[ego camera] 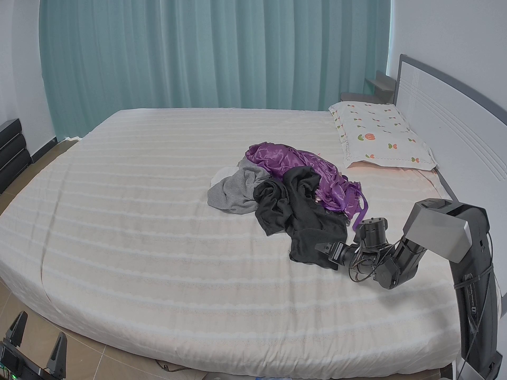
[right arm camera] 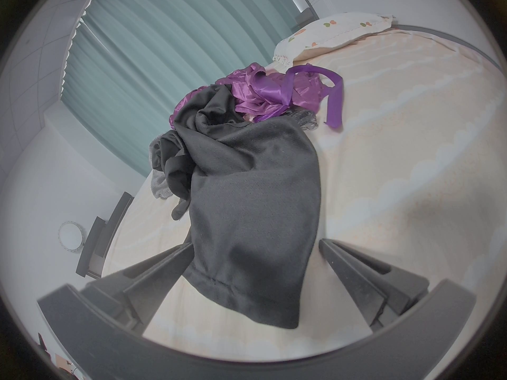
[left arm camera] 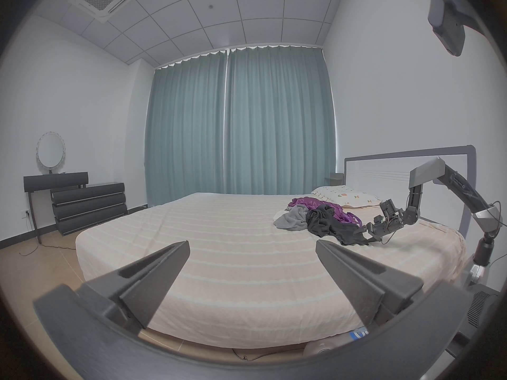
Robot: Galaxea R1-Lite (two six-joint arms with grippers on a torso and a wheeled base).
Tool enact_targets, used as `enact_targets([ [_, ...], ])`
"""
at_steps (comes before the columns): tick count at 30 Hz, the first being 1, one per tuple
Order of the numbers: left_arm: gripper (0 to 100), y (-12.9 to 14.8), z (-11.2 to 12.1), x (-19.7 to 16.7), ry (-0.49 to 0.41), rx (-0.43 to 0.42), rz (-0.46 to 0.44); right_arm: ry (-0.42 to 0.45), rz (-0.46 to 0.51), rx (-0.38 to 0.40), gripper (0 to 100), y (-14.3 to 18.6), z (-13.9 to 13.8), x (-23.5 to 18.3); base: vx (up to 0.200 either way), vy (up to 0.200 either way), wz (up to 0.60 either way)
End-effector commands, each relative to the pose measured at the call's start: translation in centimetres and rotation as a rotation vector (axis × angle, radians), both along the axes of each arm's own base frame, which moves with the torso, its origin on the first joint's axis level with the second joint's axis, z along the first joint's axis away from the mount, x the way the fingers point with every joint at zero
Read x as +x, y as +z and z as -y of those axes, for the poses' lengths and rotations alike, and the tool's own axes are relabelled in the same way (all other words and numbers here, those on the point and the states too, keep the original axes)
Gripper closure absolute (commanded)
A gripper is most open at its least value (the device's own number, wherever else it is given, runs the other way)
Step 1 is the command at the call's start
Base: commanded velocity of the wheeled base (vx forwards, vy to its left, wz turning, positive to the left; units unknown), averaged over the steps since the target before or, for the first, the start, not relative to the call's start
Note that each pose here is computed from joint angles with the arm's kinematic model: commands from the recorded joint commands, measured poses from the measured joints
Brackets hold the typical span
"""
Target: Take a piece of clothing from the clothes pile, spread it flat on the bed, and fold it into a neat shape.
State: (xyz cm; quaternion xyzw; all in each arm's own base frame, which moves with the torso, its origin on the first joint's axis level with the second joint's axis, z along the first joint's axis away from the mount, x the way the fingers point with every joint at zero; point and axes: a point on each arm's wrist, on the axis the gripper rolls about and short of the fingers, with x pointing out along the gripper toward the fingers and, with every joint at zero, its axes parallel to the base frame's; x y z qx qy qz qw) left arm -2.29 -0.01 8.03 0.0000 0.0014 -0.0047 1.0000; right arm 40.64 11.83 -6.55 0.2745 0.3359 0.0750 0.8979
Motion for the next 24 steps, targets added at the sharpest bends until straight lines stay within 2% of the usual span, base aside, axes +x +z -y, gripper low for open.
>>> enact_targets([
  [1,0,-0.5,0.0,0.0,0.0,0.0,-0.002,0.004,0.013,0.006,0,-0.3,-0.3,0.7,0.0,0.0,0.0],
  [4,0,-0.5,0.0,0.0,0.0,0.0,-0.002,0.009,0.022,0.008,0,-0.3,-0.6,1.0,0.0,0.0,0.0],
  [5,0,-0.5,0.0,0.0,-0.001,0.0,-0.002,0.022,0.024,0.012,100,-0.2,-1.0,1.1,0.0,0.0,0.0],
  [10,0,-0.5,0.0,0.0,0.0,0.0,-0.002,0.039,0.029,0.013,100,-0.2,-1.4,1.1,0.0,0.0,0.0],
  [16,0,-0.5,0.0,0.0,0.0,0.0,-0.002,0.021,0.021,0.023,100,0.0,-1.1,0.7,0.0,0.0,0.0],
  [19,0,-0.5,0.0,0.0,0.0,0.0,-0.002,-0.019,0.029,0.085,100,1.5,-0.8,0.1,0.0,0.0,0.0],
  [20,0,-0.5,0.0,0.0,0.0,0.0,-0.002,-0.019,0.029,0.085,100,1.5,-0.8,0.1,0.0,0.0,0.0],
  [21,0,-0.5,0.0,0.0,0.0,0.0,-0.002,-0.043,0.052,0.149,100,3.1,-0.6,-0.7,0.0,0.0,0.0],
  [24,0,-0.5,0.0,0.0,0.0,0.0,-0.002,-0.036,0.076,0.181,100,5.0,-0.4,-2.5,0.0,0.0,0.0],
])
